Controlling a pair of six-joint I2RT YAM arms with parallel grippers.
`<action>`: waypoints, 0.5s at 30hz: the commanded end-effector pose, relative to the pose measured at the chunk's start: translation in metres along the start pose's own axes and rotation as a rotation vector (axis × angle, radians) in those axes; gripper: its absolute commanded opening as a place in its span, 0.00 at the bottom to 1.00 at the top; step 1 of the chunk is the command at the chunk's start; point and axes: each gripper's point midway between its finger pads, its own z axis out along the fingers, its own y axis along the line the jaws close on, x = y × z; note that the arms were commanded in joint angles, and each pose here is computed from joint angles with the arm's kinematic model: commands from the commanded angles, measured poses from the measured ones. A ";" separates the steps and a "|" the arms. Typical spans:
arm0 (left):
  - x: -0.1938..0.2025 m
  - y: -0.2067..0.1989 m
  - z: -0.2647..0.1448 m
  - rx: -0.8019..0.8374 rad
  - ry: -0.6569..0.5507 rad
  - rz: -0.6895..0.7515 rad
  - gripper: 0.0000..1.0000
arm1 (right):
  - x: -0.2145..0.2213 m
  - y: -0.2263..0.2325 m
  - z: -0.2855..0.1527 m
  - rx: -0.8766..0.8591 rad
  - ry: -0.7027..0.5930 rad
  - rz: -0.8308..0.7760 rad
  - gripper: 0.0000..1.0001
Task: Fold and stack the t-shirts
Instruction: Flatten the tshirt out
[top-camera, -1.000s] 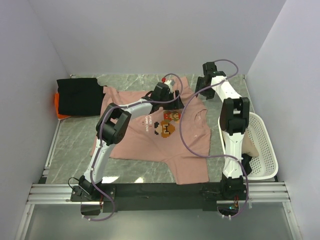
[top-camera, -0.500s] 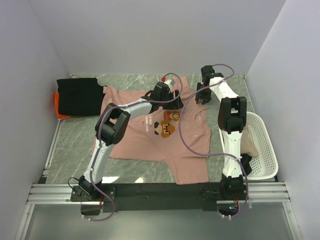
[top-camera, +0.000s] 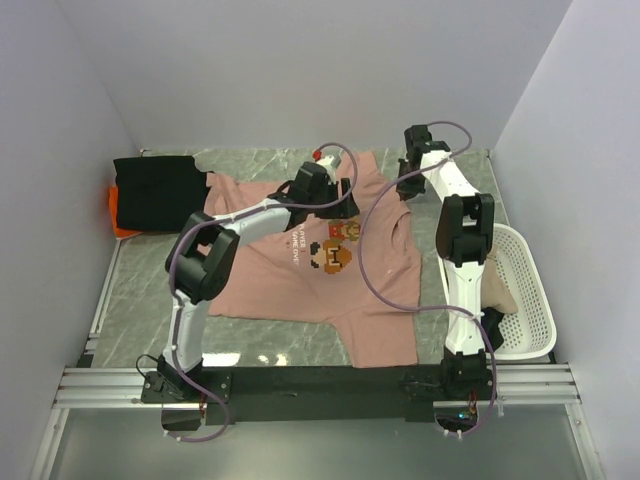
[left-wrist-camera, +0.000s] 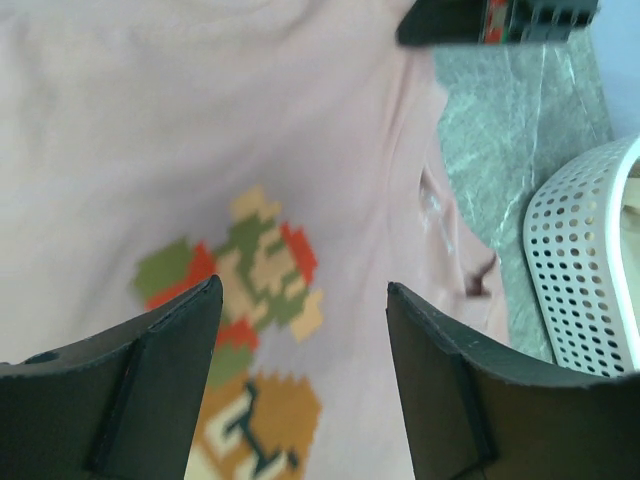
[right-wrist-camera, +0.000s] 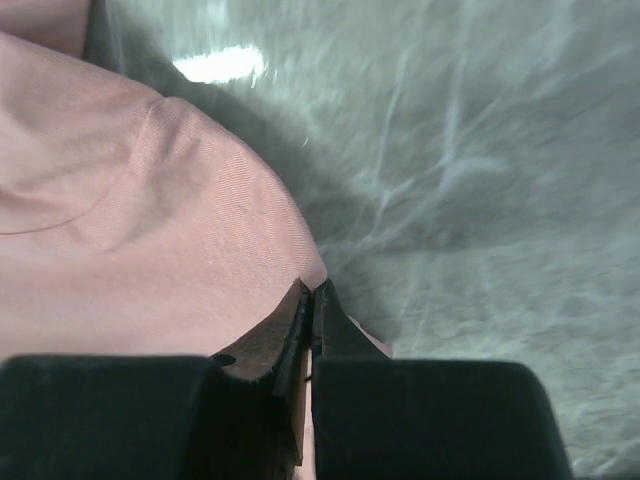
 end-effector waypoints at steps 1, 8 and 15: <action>-0.022 -0.008 -0.030 -0.016 -0.077 0.050 0.73 | -0.039 -0.026 -0.015 0.048 -0.105 0.058 0.00; -0.019 0.014 -0.066 -0.107 -0.118 0.040 0.74 | -0.050 -0.048 -0.006 0.092 -0.119 0.103 0.00; -0.013 0.053 -0.135 -0.283 -0.201 0.017 0.74 | -0.065 -0.055 -0.011 0.105 -0.175 0.143 0.00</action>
